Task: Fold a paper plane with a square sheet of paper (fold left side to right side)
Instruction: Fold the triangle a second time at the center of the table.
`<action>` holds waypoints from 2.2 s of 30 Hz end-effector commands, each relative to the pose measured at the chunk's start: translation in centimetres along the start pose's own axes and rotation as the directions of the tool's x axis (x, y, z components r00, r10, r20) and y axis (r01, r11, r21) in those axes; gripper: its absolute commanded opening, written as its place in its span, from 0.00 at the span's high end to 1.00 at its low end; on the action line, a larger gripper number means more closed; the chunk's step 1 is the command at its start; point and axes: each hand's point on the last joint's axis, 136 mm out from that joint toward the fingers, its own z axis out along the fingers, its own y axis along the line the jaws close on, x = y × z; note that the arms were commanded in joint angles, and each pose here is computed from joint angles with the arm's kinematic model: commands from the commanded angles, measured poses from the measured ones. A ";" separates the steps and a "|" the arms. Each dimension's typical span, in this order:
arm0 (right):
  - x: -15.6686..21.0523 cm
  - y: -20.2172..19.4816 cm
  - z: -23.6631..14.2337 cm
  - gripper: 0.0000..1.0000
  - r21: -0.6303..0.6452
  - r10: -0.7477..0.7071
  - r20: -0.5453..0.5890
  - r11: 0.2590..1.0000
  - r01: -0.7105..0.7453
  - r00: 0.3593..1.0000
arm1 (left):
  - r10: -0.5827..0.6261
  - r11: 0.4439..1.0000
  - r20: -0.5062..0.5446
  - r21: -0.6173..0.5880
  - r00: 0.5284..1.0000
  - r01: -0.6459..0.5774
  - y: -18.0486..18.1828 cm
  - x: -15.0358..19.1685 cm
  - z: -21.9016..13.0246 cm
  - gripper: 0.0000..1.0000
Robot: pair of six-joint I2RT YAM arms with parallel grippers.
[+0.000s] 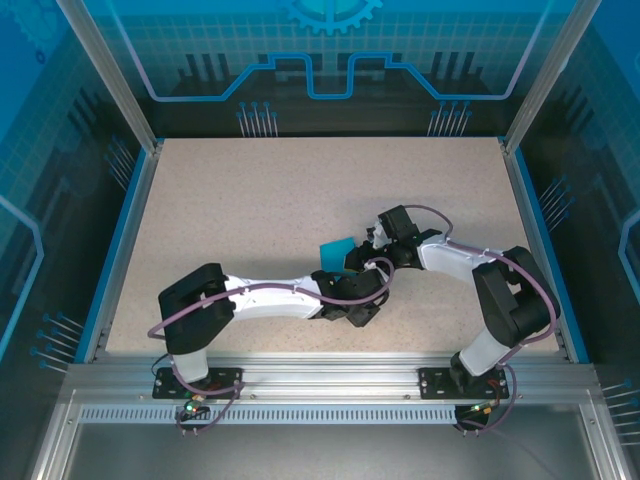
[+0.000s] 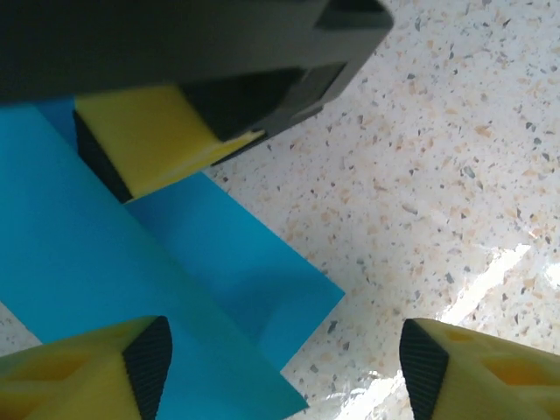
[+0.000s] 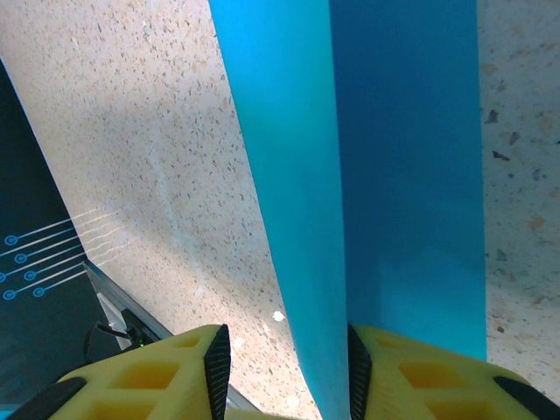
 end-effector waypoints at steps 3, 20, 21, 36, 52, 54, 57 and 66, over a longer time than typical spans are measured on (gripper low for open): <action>0.3 -0.7 0.3 0.59 0.026 0.026 -0.022 0.999 -0.025 0.999 | 0.016 0.999 0.002 -0.044 1.000 -0.016 0.6 -0.3 -0.2 0.56; -0.7 0.1 -1.0 0.57 0.022 -0.040 0.035 0.999 0.040 0.999 | -0.074 0.997 0.000 0.023 0.997 0.074 1.5 0.2 -1.2 0.96; -0.9 0.5 -1.3 0.57 0.007 -0.052 0.048 0.999 0.052 0.997 | -0.093 0.994 0.001 0.049 0.996 0.093 1.5 0.1 -1.4 0.96; -1.1 -1.5 -7.2 0.51 0.064 -0.104 0.227 0.994 0.092 0.968 | -0.333 0.897 0.002 0.309 0.943 0.316 2.6 -0.8 -2.7 0.95; 6.0 -4.2 -0.6 0.95 0.136 -0.153 0.086 0.981 0.141 0.984 | -0.417 0.860 -0.065 0.295 0.907 0.416 6.4 0.4 -1.3 0.95; 6.1 -4.0 0.1 0.97 0.155 -0.166 0.073 0.976 0.153 0.983 | -0.412 0.864 -0.072 0.287 0.908 0.414 6.6 0.5 -1.1 0.95; 6.0 -3.7 0.9 1.00 0.177 -0.175 0.052 0.971 0.163 0.983 | -0.409 0.867 -0.085 0.275 0.909 0.416 6.8 0.9 -0.8 0.95; 5.9 -4.8 2.3 1.00 0.254 -0.156 0.015 0.956 0.147 0.988 | -0.401 0.880 -0.109 0.230 0.909 0.416 7.4 1.5 0.2 0.95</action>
